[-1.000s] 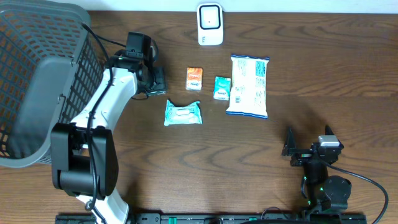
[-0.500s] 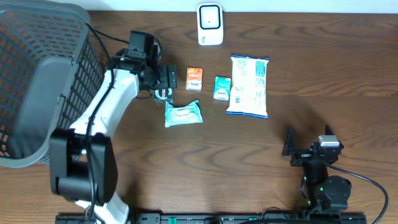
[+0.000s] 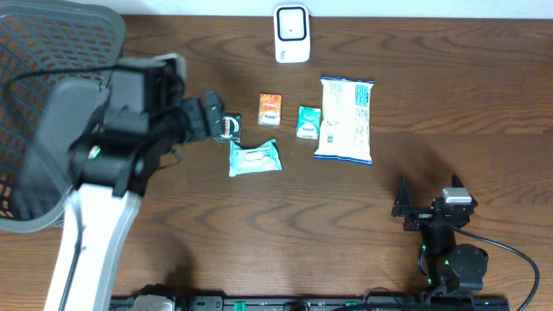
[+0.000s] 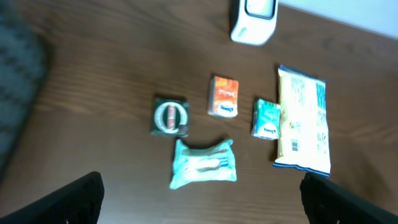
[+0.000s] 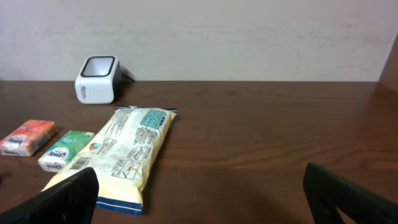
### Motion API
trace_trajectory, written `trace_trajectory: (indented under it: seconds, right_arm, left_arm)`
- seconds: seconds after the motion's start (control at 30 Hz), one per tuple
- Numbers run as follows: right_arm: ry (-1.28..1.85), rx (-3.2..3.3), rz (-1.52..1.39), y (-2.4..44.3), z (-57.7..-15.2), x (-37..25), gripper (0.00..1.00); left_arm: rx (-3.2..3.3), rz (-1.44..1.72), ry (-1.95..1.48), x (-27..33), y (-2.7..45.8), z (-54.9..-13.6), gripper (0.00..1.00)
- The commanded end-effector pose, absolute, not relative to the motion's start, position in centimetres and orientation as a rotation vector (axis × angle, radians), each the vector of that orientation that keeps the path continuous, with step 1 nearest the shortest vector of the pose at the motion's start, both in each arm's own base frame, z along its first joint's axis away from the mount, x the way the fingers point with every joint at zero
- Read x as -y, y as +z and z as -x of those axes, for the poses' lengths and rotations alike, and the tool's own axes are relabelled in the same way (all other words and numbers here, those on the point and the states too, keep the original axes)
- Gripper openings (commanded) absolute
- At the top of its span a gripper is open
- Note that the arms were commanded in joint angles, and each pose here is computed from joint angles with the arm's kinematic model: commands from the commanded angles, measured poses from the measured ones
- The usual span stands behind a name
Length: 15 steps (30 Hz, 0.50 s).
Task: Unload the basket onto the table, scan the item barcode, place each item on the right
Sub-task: 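Carry the Zam-Buk tin under the scanner and place it on the table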
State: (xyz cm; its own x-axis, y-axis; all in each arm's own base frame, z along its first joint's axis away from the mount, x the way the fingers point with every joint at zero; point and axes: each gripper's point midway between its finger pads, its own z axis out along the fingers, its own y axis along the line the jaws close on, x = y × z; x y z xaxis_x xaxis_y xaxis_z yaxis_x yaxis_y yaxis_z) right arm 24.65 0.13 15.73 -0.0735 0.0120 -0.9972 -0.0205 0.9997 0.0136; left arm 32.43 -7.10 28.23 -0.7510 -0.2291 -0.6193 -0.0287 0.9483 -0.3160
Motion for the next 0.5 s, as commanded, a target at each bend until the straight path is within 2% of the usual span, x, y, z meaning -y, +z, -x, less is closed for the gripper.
trace_trajectory:
  seconds: [0.0, 0.23, 0.47]
  right_arm:
    - [0.016, -1.644, 0.007, 15.7, -24.6, 0.0, 0.99]
    - [0.016, -1.644, 0.007, 15.7, -24.6, 0.0, 0.99]
    - [0.016, -1.644, 0.007, 15.7, -24.6, 0.0, 0.99]
  left_arm:
    - [-2.284, 0.338, -0.275, 3.3, 31.4, -30.2, 0.99]
    - [-2.029, 0.762, -0.098, -5.2, 35.1, -24.0, 0.99]
    - [-1.98, 0.948, -0.092, -6.9, 34.6, -21.7, 0.99]
